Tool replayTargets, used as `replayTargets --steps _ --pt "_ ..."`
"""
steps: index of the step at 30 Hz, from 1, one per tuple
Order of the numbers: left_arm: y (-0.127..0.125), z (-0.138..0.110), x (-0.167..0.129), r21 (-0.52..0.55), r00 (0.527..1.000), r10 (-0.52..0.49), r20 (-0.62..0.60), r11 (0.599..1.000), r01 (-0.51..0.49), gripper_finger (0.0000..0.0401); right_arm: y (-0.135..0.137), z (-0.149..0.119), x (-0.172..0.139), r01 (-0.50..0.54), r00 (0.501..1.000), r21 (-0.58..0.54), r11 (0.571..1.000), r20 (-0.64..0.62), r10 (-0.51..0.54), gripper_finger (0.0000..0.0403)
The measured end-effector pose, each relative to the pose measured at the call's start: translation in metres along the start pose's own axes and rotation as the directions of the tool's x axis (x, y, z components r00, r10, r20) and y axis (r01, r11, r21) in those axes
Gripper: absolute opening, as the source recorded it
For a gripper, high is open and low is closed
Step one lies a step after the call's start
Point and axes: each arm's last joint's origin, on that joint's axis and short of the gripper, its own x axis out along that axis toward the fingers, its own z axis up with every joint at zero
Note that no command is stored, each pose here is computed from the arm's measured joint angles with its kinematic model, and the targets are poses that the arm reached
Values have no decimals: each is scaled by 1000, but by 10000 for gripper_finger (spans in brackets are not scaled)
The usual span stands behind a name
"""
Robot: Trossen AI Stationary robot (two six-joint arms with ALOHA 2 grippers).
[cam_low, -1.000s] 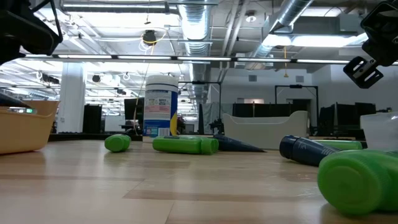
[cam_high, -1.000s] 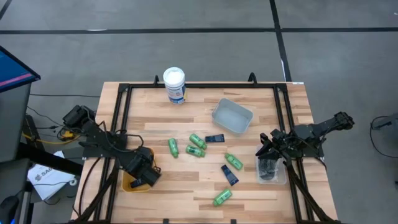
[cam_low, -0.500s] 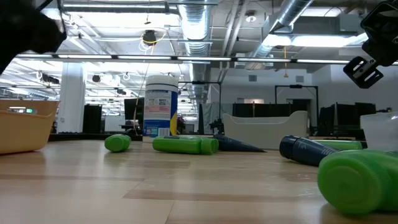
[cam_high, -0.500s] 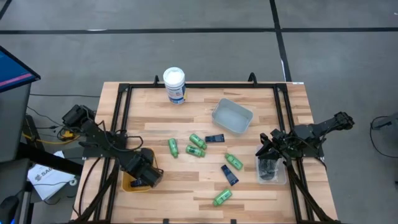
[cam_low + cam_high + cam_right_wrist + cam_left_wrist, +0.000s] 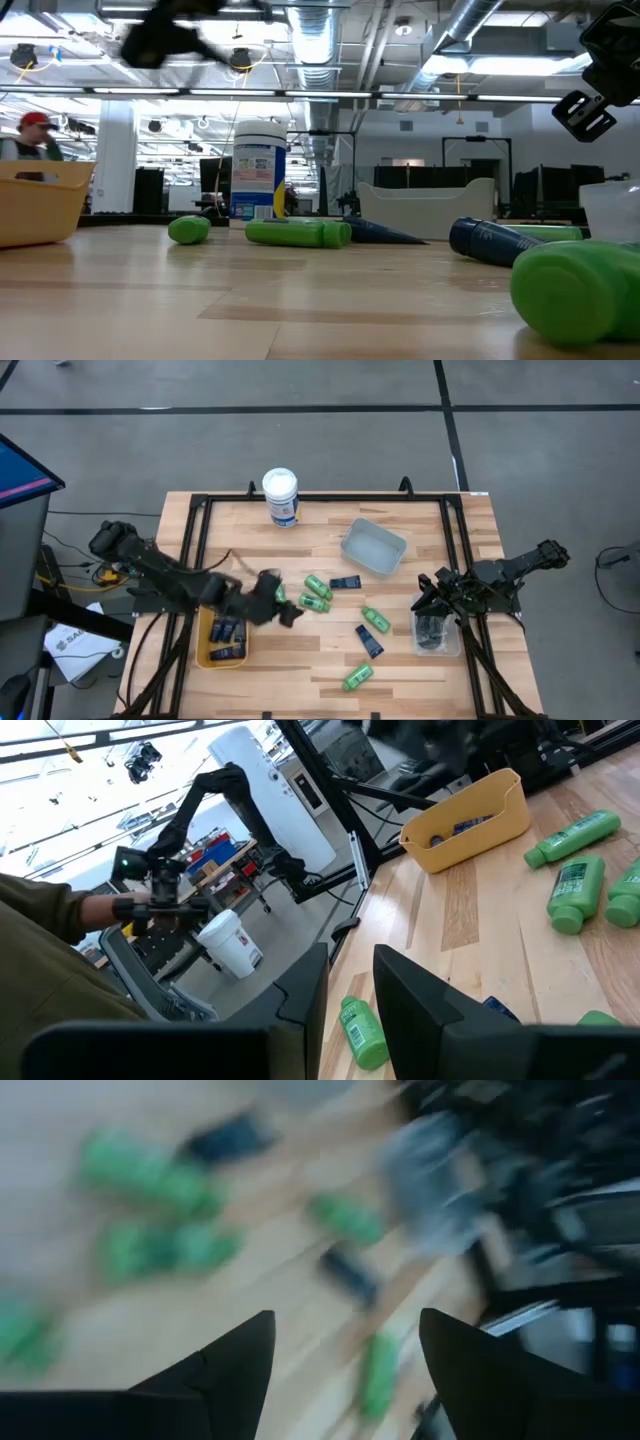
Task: Pick & Place Travel size toiletries
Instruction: Put the blue shave cream into the light orange bin
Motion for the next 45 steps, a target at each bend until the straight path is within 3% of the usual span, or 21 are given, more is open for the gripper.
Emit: replayTargets --steps 5,9,14,21,31,39,42,45 --pt "-10 36 23 139 983 -136 121 983 119 245 0 0 0 0 1000 0 1000 0 0 76" --pt "-10 55 39 276 969 -182 168 952 131 245 0 0 0 0 1000 0 1000 1 0 76" --pt "-5 63 61 435 972 -160 171 898 71 245 0 0 0 -1 1000 0 1000 1 1 76" --pt "-7 59 103 636 987 -106 118 772 7 263 0 0 0 -1 1000 0 1000 1 1 76" --pt "15 64 157 733 997 9 79 677 -64 307 0 0 0 -1 1000 0 1000 1 1 76" --pt "43 76 166 780 983 180 21 612 -129 299 0 0 0 -1 1000 0 1000 1 1 76" --pt "45 77 166 809 982 186 12 575 -119 299 0 0 0 -1 1000 0 1000 0 1 76" --pt "46 77 169 817 983 181 1 566 -105 299 0 0 0 -1 1000 0 1000 1 1 76"
